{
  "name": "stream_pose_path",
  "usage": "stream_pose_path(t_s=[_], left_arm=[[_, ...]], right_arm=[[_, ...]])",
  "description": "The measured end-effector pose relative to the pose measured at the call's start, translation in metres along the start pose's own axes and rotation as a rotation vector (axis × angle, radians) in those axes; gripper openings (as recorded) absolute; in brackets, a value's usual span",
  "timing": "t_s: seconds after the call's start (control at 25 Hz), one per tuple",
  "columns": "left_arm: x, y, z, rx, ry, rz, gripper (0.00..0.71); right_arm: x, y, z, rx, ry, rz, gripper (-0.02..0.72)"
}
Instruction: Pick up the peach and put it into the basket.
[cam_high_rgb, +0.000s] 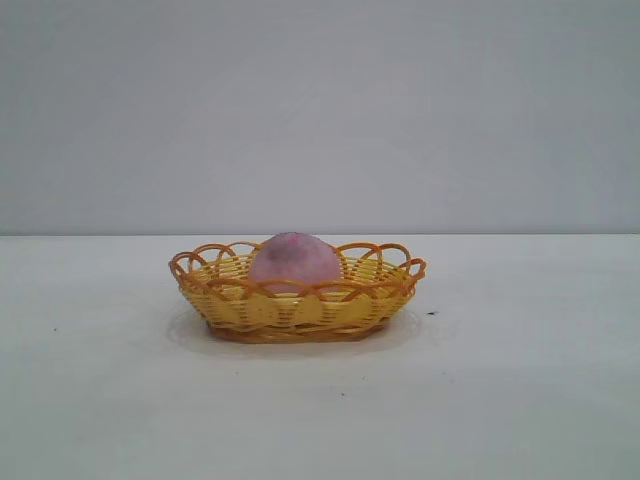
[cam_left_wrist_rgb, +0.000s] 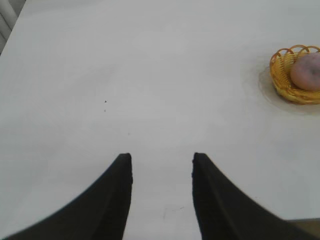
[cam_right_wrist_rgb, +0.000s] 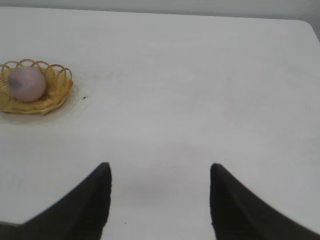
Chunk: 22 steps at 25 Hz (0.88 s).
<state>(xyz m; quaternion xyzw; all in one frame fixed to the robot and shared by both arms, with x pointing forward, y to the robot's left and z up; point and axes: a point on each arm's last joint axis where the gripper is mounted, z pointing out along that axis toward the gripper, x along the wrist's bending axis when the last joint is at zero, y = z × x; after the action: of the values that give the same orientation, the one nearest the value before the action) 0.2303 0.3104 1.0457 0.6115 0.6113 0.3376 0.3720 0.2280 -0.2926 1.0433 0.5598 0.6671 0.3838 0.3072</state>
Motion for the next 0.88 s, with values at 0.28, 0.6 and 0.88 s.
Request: stream_pose_path(t_s=[0.28,0.6,0.88], left_arm=[[0.0,0.0,0.0,0.0,0.0,0.004,0.258],[0.0,0.0,0.0,0.0,0.0,0.004,0.258],[0.0,0.0,0.0,0.0,0.0,0.004,0.258]], right_arm=[[0.0006,0.0,0.0,0.0,0.007,0.003,0.372],[0.0008,0.0001,0.0,-0.001,0.009,0.004,0.372],[0.0009,0.0001,0.0,-0.001,0.01,0.005,0.372]])
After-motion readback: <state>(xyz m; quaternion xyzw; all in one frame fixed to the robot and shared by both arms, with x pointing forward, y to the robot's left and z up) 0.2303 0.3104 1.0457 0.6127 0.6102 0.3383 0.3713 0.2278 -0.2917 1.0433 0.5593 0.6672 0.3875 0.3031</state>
